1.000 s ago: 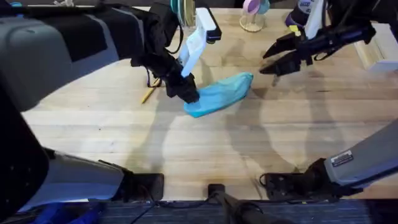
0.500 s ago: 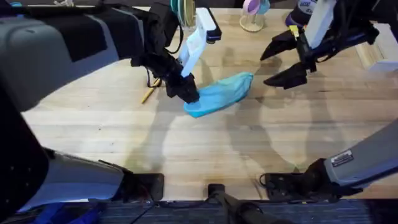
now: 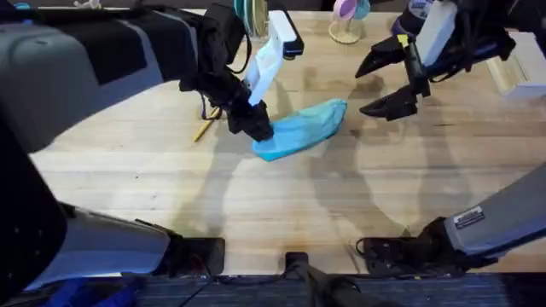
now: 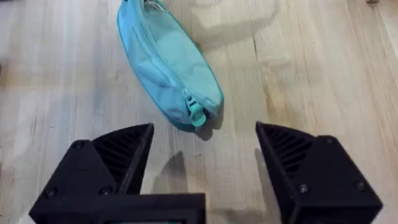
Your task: Unzip the bag, pick up the pens from the table one at a time and place them inside, then zip the bag closed.
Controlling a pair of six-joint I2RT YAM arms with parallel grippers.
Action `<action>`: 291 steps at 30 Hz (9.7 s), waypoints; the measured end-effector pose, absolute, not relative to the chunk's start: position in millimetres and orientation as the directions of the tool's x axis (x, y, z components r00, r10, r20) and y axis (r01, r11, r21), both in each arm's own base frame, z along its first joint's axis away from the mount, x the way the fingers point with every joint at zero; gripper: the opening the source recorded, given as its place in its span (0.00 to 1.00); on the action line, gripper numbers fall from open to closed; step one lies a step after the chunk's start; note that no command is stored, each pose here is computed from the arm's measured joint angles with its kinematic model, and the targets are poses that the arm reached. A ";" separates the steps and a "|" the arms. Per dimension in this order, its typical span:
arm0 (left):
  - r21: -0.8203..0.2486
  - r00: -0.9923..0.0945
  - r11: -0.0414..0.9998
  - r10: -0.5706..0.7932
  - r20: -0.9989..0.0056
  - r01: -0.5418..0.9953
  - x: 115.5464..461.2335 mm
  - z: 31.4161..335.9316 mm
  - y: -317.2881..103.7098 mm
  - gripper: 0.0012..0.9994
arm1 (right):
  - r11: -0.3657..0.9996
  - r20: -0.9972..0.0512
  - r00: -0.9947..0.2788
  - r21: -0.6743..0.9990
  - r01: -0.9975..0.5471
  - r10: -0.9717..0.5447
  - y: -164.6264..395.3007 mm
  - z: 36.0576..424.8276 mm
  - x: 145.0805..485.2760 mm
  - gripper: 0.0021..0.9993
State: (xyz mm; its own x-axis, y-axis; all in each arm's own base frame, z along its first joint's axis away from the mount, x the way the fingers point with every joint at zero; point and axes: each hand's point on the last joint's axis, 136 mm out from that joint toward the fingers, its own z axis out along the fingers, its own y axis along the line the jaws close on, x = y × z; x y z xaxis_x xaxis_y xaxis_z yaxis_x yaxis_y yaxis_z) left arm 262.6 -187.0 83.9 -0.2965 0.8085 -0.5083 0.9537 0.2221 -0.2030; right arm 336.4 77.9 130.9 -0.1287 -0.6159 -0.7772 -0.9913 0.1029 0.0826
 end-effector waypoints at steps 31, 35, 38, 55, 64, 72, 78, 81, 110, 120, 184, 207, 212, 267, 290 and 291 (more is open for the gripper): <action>-0.203 -0.296 0.222 0.809 -0.508 0.954 262.6 83.9 -187.0 0.04 | -0.020 -0.682 0.009 0.008 -1.000 -0.732 97.4 111.6 338.3 0.96; -0.203 -0.296 0.222 0.809 -0.508 0.954 262.6 83.9 -187.0 0.04 | -0.044 -0.661 0.029 0.006 -0.999 -0.750 101.1 107.9 336.9 0.96; -0.203 -0.296 0.222 0.809 -0.508 0.954 262.6 83.9 -187.0 0.04 | -0.056 -0.651 0.028 0.022 -0.998 -0.759 102.9 100.8 335.8 0.96; -0.203 -0.296 0.222 0.809 -0.508 0.954 262.6 83.8 -186.9 0.04 | -0.089 -0.630 0.045 0.039 -0.995 -0.775 108.8 84.5 336.4 0.16; -0.203 -0.296 0.222 0.809 -0.508 0.954 262.7 83.8 -187.0 0.04 | -0.093 -0.615 0.050 0.039 -0.995 -0.787 106.2 82.3 336.3 0.03; -0.203 -0.296 0.222 0.809 -0.508 0.954 262.7 83.8 -187.0 0.04 | -0.094 -0.600 0.051 0.040 -0.995 -0.799 103.5 85.2 336.8 0.03; -0.203 -0.296 0.222 0.809 -0.508 0.954 262.6 83.8 -187.0 0.04 | -0.100 -0.581 0.114 -0.056 -0.993 -0.806 104.4 121.2 345.7 0.03; -0.203 -0.296 0.222 0.809 -0.508 0.954 262.6 83.8 -187.0 0.04 | -0.123 -0.576 0.159 -0.102 -0.987 -0.802 112.2 139.9 343.3 0.03; -0.207 -0.300 0.224 0.811 -0.502 0.952 261.3 83.4 -186.1 0.04 | -0.441 -0.737 0.341 -0.065 -0.895 -0.583 271.0 146.8 270.7 0.03; -0.213 -0.301 0.221 0.804 -0.512 0.952 261.9 84.2 -182.6 0.04 | -0.433 -0.749 0.327 -0.059 -0.899 -0.577 285.1 149.2 267.5 0.06; -0.110 -0.299 0.286 0.785 -0.542 0.952 243.4 191.9 -158.1 0.99 | -0.226 -0.432 0.294 -0.202 -0.953 -0.853 211.7 232.3 287.3 1.00; -0.003 -0.328 0.408 0.731 -0.598 0.913 220.9 236.7 -118.9 0.99 | -0.215 -0.410 0.281 -0.201 -0.956 -0.868 207.8 230.3 289.4 0.03; -0.008 -0.332 0.408 0.732 -0.595 0.913 219.7 236.2 -118.6 0.99 | -0.238 -0.401 0.285 -0.163 -0.957 -0.871 204.0 226.1 281.1 0.03; -0.011 -0.336 0.409 0.734 -0.590 0.913 218.7 235.4 -117.9 0.99 | -0.274 -0.347 0.177 0.253 -0.928 -0.921 217.6 87.5 291.6 0.99; 0.006 -0.337 0.417 0.744 -0.577 0.909 221.1 234.0 -114.6 0.99 | -0.217 -0.343 0.129 0.230 -0.949 -0.930 221.6 88.5 300.3 1.00; 0.014 -0.337 0.420 0.748 -0.571 0.907 222.4 233.4 -113.1 0.99 | -0.207 -0.341 0.124 0.219 -0.954 -0.932 221.5 91.2 302.1 1.00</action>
State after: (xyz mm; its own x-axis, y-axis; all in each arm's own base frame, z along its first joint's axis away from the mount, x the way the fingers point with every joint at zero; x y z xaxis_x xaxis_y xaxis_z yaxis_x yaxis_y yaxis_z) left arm 222.4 -113.1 233.4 -0.3374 0.7481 -0.5714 0.9073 0.4202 0.0144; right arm 302.1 221.5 91.2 0.1243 -0.9317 -0.3414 -0.9536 -0.2072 0.2185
